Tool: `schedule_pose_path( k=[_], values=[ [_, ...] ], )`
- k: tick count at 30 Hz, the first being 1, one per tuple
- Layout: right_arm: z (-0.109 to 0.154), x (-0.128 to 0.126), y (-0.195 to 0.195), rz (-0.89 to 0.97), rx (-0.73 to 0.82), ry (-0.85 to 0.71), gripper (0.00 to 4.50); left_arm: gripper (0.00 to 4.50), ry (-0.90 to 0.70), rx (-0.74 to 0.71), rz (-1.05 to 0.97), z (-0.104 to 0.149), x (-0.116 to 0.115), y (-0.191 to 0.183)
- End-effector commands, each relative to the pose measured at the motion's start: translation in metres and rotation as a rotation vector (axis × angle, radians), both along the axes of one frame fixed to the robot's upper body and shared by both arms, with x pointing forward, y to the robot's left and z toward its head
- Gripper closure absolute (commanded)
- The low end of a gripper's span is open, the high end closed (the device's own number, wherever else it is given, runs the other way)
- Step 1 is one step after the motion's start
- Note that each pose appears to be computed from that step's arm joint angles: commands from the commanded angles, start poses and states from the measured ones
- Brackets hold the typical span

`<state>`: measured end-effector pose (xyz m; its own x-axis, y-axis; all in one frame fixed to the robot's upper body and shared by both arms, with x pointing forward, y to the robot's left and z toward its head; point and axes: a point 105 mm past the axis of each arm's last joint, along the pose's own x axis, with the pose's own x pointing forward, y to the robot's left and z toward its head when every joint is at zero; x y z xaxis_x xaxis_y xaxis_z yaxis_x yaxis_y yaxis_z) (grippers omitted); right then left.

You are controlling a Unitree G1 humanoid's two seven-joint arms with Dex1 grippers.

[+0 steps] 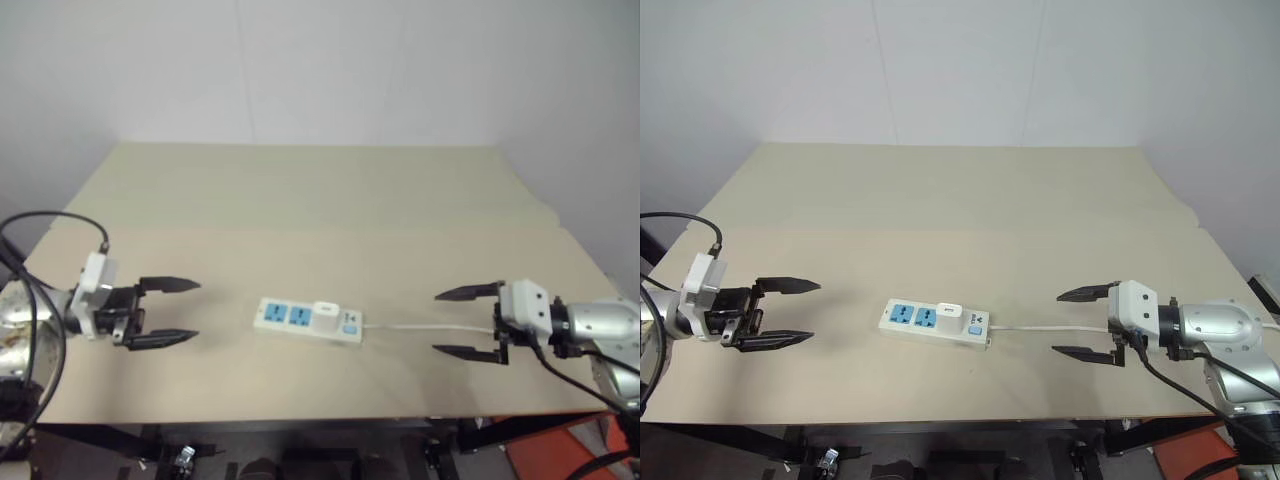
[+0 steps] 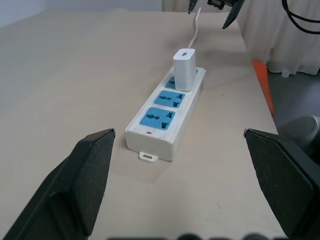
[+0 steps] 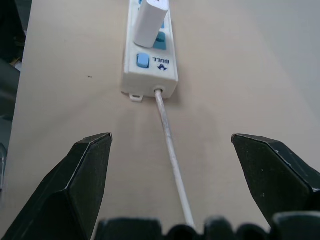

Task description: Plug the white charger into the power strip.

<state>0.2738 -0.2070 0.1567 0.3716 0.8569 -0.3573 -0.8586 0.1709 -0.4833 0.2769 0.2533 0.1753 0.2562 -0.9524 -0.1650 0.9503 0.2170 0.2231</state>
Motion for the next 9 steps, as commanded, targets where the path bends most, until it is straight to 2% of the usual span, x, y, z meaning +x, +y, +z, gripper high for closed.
schedule_pose_path(
  k=[1, 9],
  values=[
    [0.0153, -0.0022, -0.0014, -0.011, 0.010, -0.058, 0.02, 0.00, -0.043, 0.000, -0.002, 0.0091, -0.0003, -0.0005],
    [0.0167, -0.0057, -0.0014, -0.033, 0.021, -0.057, 0.02, 0.00, -0.041, -0.015, -0.002, 0.0084, 0.0024, -0.0038]
  ],
)
